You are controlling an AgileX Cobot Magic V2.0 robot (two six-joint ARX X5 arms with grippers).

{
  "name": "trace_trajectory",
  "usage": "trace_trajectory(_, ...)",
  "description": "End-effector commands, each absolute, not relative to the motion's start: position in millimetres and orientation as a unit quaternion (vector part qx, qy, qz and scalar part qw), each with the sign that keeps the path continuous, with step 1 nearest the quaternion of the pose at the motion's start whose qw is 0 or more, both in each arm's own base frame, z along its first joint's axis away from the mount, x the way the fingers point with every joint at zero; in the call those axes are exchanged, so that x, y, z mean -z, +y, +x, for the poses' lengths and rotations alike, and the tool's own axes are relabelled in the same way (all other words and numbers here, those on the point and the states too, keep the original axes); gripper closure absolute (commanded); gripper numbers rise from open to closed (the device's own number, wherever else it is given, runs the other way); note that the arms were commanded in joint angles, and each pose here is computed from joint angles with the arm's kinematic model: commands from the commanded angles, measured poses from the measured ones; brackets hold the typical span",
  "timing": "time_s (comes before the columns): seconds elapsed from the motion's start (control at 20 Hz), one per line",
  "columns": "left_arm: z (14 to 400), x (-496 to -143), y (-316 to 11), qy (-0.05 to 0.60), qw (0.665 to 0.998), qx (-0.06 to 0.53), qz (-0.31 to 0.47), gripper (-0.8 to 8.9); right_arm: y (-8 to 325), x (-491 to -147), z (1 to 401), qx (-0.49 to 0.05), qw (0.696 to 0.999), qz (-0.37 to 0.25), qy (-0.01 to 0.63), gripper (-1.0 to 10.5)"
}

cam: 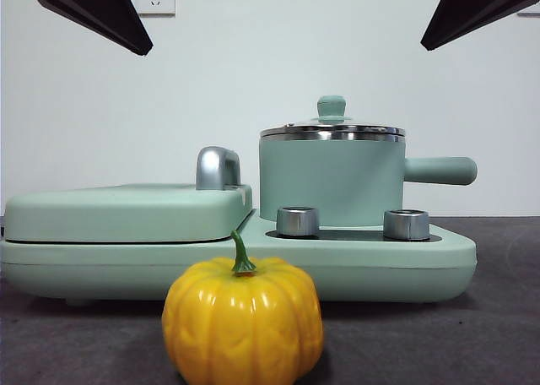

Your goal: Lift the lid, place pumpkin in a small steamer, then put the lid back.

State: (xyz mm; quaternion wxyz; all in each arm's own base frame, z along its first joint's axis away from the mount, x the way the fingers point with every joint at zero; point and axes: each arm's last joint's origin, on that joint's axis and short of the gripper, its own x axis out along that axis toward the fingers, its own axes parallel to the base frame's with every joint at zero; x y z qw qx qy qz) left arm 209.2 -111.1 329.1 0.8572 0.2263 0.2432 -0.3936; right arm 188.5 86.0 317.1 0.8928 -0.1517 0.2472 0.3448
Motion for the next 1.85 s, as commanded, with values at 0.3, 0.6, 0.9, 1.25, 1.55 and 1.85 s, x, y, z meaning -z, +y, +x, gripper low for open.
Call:
trace_trajectory(0.3,210.6,-334.6,-115.6,0.219,0.850,0.405,0.256,5.86,88.4,-323.5,190.1,-0.349,0.894,-0.159,0.232,7.4)
trace_trajectory(0.6,211.7,-336.6,-116.4,0.219,0.860,0.400,0.229,5.60,88.4,-323.5,190.1,-0.349,0.894,-0.158,0.233,6.7)
trace_trajectory(0.9,216.2,-343.5,-119.4,0.185,0.877,0.393,0.206,5.61,88.4,-323.7,190.3,-0.348,0.895,-0.157,0.232,6.7)
trace_trajectory(1.25,224.4,-347.4,-137.7,0.124,0.881,0.409,0.204,5.63,88.5,-324.1,190.5,-0.347,0.896,-0.153,0.231,6.7)
trace_trajectory(1.55,241.7,-335.3,-155.9,0.141,0.891,0.409,0.138,5.61,88.9,-325.4,191.2,-0.342,0.901,-0.130,0.232,6.8)
trace_trajectory(1.85,259.4,-320.6,-174.4,0.137,0.893,0.413,0.111,5.61,89.2,-326.7,191.9,-0.342,0.903,-0.128,0.225,6.8)
